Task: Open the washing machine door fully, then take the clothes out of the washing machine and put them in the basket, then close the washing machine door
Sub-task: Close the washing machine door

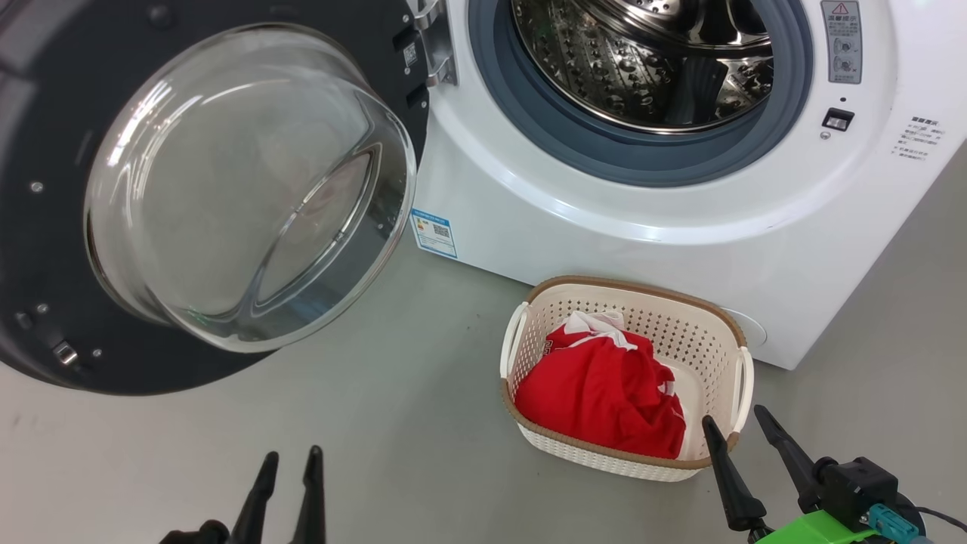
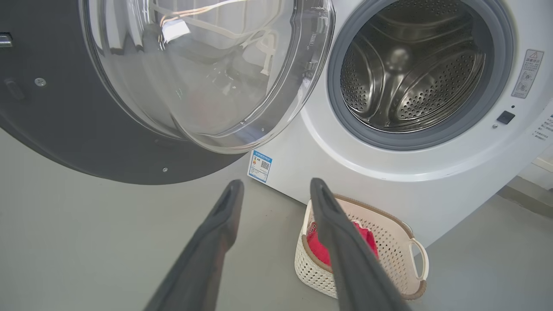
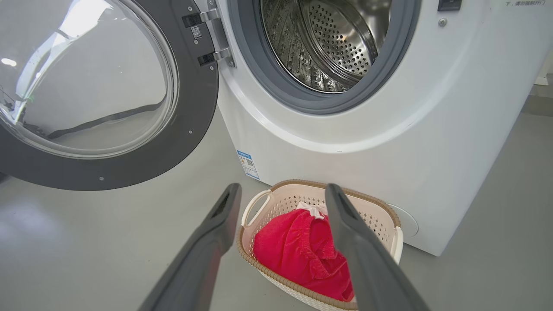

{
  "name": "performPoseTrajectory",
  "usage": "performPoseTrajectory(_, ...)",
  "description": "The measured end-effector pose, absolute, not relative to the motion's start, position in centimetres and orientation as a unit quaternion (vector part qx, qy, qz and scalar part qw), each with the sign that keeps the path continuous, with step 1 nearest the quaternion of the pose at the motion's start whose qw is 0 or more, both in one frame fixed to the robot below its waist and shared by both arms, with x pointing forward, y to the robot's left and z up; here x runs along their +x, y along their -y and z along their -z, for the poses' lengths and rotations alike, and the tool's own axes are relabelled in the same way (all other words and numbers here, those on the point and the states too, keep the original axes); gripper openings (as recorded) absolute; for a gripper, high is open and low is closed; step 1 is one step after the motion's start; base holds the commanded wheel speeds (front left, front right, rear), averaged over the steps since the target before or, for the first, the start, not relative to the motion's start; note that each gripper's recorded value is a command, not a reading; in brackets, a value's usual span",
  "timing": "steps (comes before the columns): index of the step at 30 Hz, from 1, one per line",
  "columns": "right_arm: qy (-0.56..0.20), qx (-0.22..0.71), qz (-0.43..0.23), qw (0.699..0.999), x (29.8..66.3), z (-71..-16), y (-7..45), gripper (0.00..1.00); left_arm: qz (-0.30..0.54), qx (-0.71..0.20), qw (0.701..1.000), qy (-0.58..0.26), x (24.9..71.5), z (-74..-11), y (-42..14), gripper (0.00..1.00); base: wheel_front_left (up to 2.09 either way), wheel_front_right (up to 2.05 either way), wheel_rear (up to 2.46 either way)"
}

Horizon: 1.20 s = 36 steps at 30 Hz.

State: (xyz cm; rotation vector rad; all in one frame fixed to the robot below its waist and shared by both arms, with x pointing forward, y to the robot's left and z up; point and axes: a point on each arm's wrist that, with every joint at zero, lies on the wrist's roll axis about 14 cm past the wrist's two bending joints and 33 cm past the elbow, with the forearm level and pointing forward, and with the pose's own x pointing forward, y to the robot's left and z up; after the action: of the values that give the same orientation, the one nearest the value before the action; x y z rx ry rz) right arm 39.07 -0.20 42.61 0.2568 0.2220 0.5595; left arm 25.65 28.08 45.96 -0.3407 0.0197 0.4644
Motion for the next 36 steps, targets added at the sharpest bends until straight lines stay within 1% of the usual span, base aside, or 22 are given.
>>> performPoseTrajectory(1,-0.109,0.126,-0.274,0.947,39.1,-42.6,0.2,1.00,-0.229,-0.168,0.959,-0.009,25.7,-46.0,-28.1,0.08,0.00,0.00,0.00)
performPoseTrajectory(2,-0.109,0.126,-0.274,0.947,39.1,-42.6,0.3,1.00,-0.229,-0.168,0.959,-0.008,25.7,-46.0,-28.1,0.00,0.00,0.00,0.00)
performPoseTrajectory(7,-0.105,0.127,-0.269,0.949,39.1,-42.9,0.5,1.00,-0.230,-0.166,0.959,0.017,26.0,-47.4,-29.0,0.00,0.00,0.00,0.00)
performPoseTrajectory(13,-0.099,0.131,-0.261,0.951,39.2,-43.3,0.8,1.00,-0.242,-0.121,0.956,0.112,26.7,-53.5,-32.4,0.00,0.00,0.00,0.00)
performPoseTrajectory(21,-0.099,0.132,-0.249,0.954,38.5,-43.4,1.6,1.00,-0.269,-0.050,0.928,0.254,25.4,-63.2,-37.0,0.00,0.00,0.00,0.00)
performPoseTrajectory(25,-0.096,0.134,-0.243,0.956,38.5,-43.6,1.9,1.00,-0.287,-0.041,0.902,0.321,24.4,-67.7,-40.0,0.00,0.00,0.00,0.00)
performPoseTrajectory(32,-0.101,0.138,-0.233,0.957,38.5,-43.1,2.4,1.00,-0.303,-0.049,0.876,0.373,24.2,-72.2,-45.2,0.00,0.00,0.00,0.00)
performPoseTrajectory(34,-0.103,0.140,-0.230,0.958,38.6,-42.9,2.6,1.00,-0.314,-0.104,0.861,0.386,24.4,-71.9,-47.1,0.00,0.00,0.00,0.00)
performPoseTrajectory(36,-0.106,0.141,-0.225,0.958,38.6,-42.7,2.9,1.00,-0.328,-0.123,0.860,0.371,24.8,-71.1,-48.8,0.00,0.00,0.00,0.00)
